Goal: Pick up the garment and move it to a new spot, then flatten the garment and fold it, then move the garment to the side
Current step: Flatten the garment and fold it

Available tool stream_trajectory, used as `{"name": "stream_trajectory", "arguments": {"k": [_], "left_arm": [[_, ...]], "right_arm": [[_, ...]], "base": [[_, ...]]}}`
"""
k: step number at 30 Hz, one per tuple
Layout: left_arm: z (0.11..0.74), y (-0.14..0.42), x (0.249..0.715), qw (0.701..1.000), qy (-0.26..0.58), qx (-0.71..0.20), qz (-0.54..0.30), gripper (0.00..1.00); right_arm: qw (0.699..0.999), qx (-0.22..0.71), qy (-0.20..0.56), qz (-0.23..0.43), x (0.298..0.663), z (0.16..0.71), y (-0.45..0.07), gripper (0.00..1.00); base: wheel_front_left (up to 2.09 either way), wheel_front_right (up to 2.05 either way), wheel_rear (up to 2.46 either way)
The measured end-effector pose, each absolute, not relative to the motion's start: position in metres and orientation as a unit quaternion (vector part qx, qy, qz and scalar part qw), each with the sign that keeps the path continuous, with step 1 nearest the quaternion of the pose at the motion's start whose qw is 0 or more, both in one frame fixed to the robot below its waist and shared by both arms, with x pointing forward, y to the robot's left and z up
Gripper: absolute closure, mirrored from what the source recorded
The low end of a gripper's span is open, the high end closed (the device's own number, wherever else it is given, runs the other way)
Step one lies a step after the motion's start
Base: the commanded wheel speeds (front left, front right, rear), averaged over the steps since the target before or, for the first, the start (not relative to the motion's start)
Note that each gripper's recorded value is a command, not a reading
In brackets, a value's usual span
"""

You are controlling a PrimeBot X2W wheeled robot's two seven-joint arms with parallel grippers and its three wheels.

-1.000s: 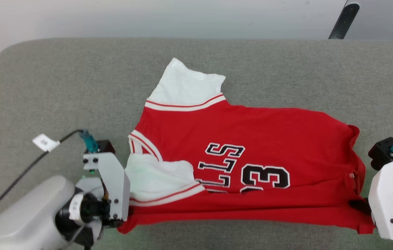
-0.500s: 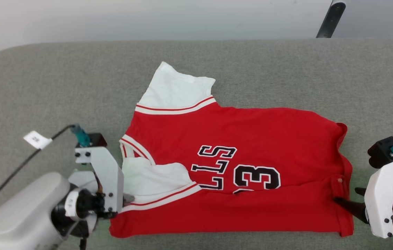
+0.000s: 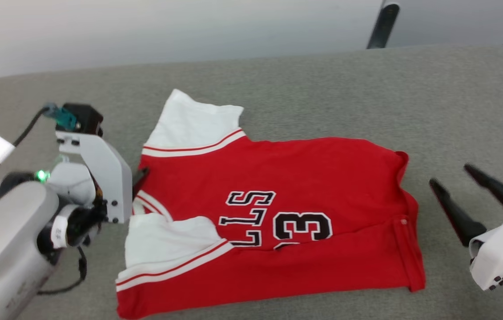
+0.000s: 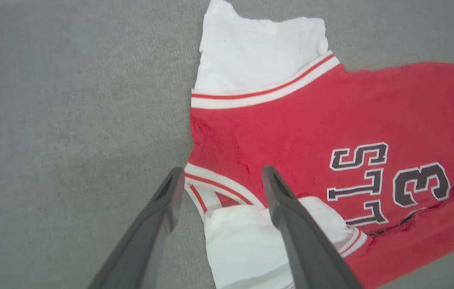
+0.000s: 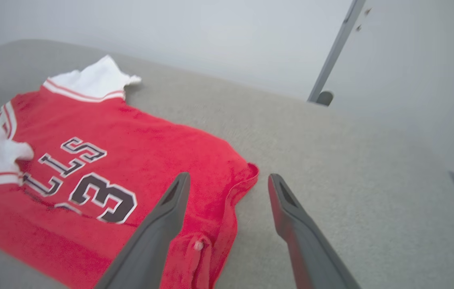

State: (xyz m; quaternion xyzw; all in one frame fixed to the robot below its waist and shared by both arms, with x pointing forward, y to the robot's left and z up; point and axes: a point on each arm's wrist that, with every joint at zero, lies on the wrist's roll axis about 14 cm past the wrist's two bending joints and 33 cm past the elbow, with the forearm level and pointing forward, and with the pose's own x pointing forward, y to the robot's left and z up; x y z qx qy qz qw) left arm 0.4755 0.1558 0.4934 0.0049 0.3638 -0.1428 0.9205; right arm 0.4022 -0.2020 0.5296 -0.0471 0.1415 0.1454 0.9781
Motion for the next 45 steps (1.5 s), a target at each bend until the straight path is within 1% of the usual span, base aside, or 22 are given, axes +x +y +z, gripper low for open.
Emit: {"name": "stream_trajectory", "arguments": {"k": [2,4,5,7,8,11,15,18,24,32,34,35,36,42,43,44,45], "left_arm": [[0.506,0.146,0.490,0.933,0.323,0.015,-0.160,0.00],[0.519,0.136,0.505,0.942,0.285,0.020,-0.175,0.00],[0.519,0.136,0.505,0.942,0.285,0.020,-0.175,0.00],[0.528,0.128,0.524,0.947,0.253,0.040,-0.192,0.00],[0.528,0.128,0.524,0.947,0.253,0.040,-0.192,0.00],[0.539,0.121,0.547,0.951,0.224,0.057,-0.204,0.00],[0.542,0.112,0.577,0.952,0.209,0.055,-0.215,0.00],[0.526,0.108,0.593,0.945,0.233,0.064,-0.221,0.00],[0.481,0.105,0.614,0.915,0.317,0.092,-0.231,0.00],[0.430,0.121,0.640,0.883,0.400,0.134,-0.206,0.00],[0.417,0.124,0.642,0.875,0.424,0.129,-0.197,0.00],[0.401,0.123,0.641,0.864,0.450,0.119,-0.192,0.00],[0.396,0.122,0.640,0.860,0.464,0.105,-0.187,0.00],[0.384,0.118,0.637,0.839,0.514,0.067,-0.164,0.00],[0.382,0.116,0.633,0.833,0.527,0.054,-0.159,0.43],[0.382,0.116,0.631,0.827,0.537,0.053,-0.159,0.63],[0.382,0.114,0.629,0.825,0.541,0.045,-0.157,1.00]], "right_arm": [[0.988,-0.047,0.081,0.124,0.402,0.545,-0.209,0.00],[0.993,-0.049,0.039,0.102,0.399,0.553,-0.217,0.00],[0.993,-0.049,0.039,0.102,0.399,0.553,-0.217,0.00],[0.996,-0.048,0.003,0.078,0.392,0.556,-0.224,0.00],[0.996,-0.048,0.003,0.078,0.392,0.556,-0.224,0.00],[0.996,-0.054,-0.028,0.060,0.389,0.563,-0.230,0.00],[0.997,-0.050,-0.037,0.041,0.389,0.559,-0.237,0.00],[0.998,-0.042,-0.036,0.028,0.390,0.553,-0.242,0.00],[0.999,-0.029,-0.020,0.007,0.393,0.539,-0.252,0.00],[1.000,-0.021,0.011,-0.014,0.397,0.518,-0.265,0.00],[0.999,-0.022,0.020,-0.018,0.398,0.512,-0.267,0.00],[0.999,-0.019,0.030,-0.022,0.399,0.507,-0.269,0.00],[0.999,-0.018,0.034,-0.023,0.399,0.505,-0.270,0.00],[0.998,-0.004,0.059,-0.022,0.403,0.495,-0.270,0.00],[0.998,-0.001,0.060,-0.020,0.404,0.495,-0.270,0.00],[0.998,0.007,0.065,-0.019,0.406,0.494,-0.269,0.00],[0.997,0.014,0.072,-0.015,0.407,0.491,-0.267,0.00]], "base": [[0.00,0.00,0.00],[0.00,0.00,0.00],[0.00,0.00,0.00],[0.00,0.00,0.00],[0.00,0.00,0.00],[0.00,0.00,0.00],[0.00,0.00,0.00],[0.00,0.00,0.00],[0.00,0.00,0.00],[0.00,0.00,0.00],[0.00,0.00,0.00],[0.00,0.00,0.00],[0.00,0.00,0.00],[0.00,0.00,0.00],[0.00,0.00,0.00],[0.00,0.00,0.00],[0.00,0.00,0.00]]}}
